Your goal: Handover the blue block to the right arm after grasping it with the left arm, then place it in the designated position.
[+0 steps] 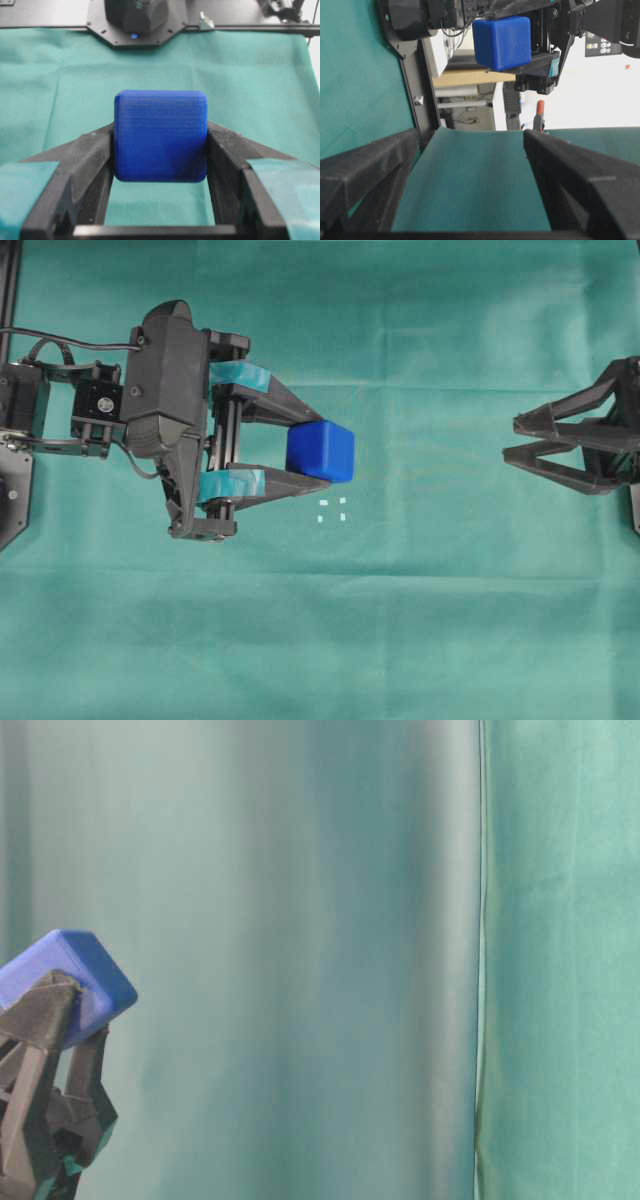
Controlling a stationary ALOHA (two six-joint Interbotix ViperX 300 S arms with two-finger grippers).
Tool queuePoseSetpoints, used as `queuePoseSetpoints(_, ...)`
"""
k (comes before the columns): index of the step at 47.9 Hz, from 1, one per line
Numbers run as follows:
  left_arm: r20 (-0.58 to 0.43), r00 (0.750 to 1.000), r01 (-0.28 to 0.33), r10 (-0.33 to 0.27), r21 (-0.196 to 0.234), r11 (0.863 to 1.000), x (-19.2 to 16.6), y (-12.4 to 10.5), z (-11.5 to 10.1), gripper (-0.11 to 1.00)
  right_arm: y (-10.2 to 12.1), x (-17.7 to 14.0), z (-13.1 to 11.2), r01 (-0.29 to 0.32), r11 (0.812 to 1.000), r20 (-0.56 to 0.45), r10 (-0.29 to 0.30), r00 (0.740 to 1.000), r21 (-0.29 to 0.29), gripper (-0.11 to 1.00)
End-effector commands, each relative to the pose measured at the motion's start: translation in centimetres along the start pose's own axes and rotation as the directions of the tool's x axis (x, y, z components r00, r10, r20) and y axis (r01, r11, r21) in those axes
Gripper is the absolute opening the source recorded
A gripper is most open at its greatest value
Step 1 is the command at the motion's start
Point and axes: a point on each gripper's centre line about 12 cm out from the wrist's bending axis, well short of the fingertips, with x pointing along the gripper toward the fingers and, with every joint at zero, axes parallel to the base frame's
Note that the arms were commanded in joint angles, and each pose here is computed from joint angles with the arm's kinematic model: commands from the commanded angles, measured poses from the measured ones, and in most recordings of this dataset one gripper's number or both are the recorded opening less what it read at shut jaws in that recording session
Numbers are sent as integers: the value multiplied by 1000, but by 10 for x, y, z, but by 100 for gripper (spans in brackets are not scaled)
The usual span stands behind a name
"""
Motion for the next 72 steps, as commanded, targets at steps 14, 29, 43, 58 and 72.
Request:
queuePoseSetpoints(14, 35, 999, -1, 1, -4, 1000, -6, 0, 11, 47, -12, 1, 6, 32, 999, 27, -32, 999, -1, 94)
queuePoseSetpoints(29, 32, 999, -1, 1, -4, 1000, -5, 0, 10, 47, -11, 1, 6, 31, 1000, 27, -31, 999, -1, 94)
queuePoseSetpoints(43, 32, 999, -1, 1, -4, 1000, -5, 0, 10, 47, -16, 6, 9, 37, 999, 47, -37, 998, -4, 94)
queuePoseSetpoints(58, 32, 999, -1, 1, -4, 1000, -6, 0, 10, 47, -20, 30, 11, 7, 1000, 53, -6, 999, -17, 94)
queuePoseSetpoints(72, 31, 1000, -1, 1, -4, 1000, -5, 0, 10, 47, -34, 60, 17, 4, 998, 87, 2, 996, -65, 94)
